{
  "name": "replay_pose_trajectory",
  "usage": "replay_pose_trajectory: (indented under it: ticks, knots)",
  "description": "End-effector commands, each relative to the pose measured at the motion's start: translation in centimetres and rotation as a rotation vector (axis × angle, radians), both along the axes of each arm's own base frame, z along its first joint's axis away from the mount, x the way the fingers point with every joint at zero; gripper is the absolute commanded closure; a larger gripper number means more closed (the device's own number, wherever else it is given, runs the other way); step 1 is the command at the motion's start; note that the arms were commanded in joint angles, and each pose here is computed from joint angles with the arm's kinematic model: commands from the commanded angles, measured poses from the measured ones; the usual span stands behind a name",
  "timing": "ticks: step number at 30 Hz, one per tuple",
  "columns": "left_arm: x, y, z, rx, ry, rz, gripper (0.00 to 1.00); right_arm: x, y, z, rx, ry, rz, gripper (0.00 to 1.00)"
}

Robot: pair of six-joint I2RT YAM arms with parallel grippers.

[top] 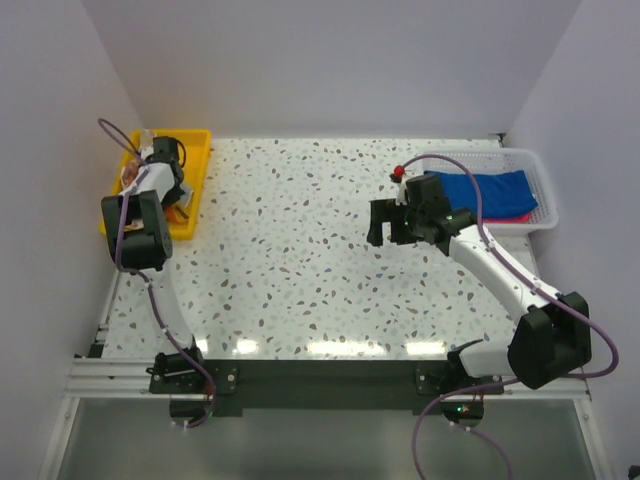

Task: Fold and stack the towels
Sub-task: Grab crumpled towel, then move the towel to the center of the board

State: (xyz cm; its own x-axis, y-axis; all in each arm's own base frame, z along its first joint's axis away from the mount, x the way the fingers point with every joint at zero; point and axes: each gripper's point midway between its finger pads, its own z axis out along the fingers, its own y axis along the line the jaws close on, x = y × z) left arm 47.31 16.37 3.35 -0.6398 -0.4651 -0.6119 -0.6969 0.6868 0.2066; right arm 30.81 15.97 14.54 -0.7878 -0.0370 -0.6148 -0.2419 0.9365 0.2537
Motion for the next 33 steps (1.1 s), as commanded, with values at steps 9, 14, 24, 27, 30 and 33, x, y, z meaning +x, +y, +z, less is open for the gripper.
replay_pose_trajectory:
  ticks: [9,14,24,27,30,33]
  knots:
    - [0.5,-0.1,16.7,0.056,-0.302,-0.021,1.00,-0.2,0.3,2.0,0.030,-0.044,0.009,0.02]
    - [1.1,-3.6,24.2,0.061,-0.457,-0.135,1.00,-0.3,0.2,2.6,0.032,-0.066,0.005,0.02]
    - [-1.7,-24.9,28.9,-0.171,-0.583,-0.669,1.00,-0.3,-1.0,4.5,0.001,-0.144,-0.011,0.01]
    - [-5.7,-31.9,26.8,-0.289,-0.567,-0.837,1.00,-0.6,-1.3,4.9,-0.007,-0.157,-0.009,0.01]
    - [-10.1,-37.0,22.7,-0.382,-0.502,-0.958,0.95,-1.0,-1.2,4.7,-0.002,-0.152,0.002,0.02]
    - [-13.7,-39.6,17.5,-0.414,-0.428,-1.031,0.70,-1.4,-0.9,3.8,0.011,-0.127,0.018,0.02]
